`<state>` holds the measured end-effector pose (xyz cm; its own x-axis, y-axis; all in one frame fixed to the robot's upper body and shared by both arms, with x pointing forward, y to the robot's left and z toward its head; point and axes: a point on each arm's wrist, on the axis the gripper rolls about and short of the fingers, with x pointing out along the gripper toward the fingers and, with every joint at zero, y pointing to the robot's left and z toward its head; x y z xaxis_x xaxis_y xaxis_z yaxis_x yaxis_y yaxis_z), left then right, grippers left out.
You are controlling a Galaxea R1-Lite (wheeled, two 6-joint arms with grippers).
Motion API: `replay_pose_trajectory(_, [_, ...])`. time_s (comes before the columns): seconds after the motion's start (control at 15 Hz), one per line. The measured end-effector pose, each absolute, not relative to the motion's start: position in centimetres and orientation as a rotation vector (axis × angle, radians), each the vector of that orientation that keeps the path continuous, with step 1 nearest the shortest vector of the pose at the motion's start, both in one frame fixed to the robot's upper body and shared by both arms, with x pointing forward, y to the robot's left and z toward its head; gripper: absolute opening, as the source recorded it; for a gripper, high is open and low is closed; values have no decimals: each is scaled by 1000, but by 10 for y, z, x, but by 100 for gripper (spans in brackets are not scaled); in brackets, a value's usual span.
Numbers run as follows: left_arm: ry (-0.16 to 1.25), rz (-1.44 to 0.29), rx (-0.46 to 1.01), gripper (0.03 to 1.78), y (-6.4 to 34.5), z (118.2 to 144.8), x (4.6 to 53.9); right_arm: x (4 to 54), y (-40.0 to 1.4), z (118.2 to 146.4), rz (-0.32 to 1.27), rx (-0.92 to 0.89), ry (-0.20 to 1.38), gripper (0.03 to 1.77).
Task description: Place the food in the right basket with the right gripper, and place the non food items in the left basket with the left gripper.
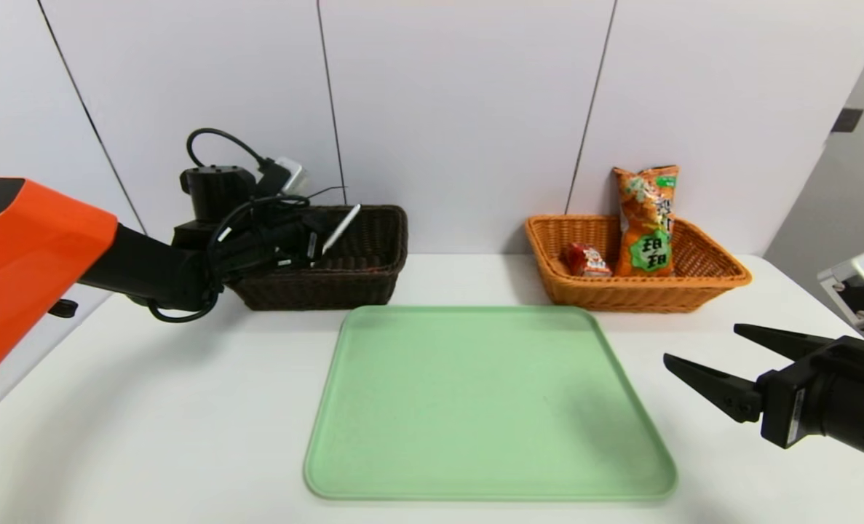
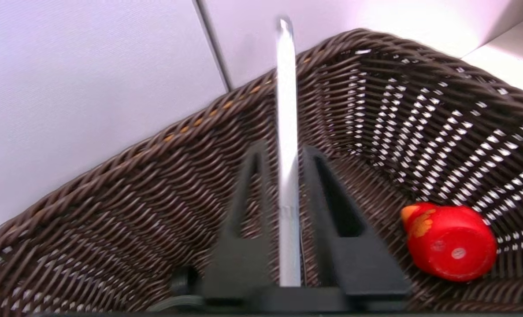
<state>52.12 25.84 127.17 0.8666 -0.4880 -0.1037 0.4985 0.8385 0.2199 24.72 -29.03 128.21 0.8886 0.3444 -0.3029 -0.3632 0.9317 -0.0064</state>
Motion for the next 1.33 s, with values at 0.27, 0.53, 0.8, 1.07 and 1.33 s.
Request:
replay_pose_trajectory(0.27, [-56,-509,248,93,258,1276,527,248,-290,1282,369,-64,303,171])
replay_pose_trajectory(0.53, [-80,-475,218,124,260,1286,529,250,-290,1288,364,-56,285,171])
replay_pose_trajectory(0.8, [-116,-298,171,143,266,1331,515,266,-297,1320,286,-37,181,171])
replay_pose_trajectory(1.07, [-137,-173,147,154,279,1381,463,271,-318,1355,161,-25,72,171])
replay_pose_trajectory(1.33, [-91,20,147,161,317,1406,389,245,-331,1370,100,-31,30,171])
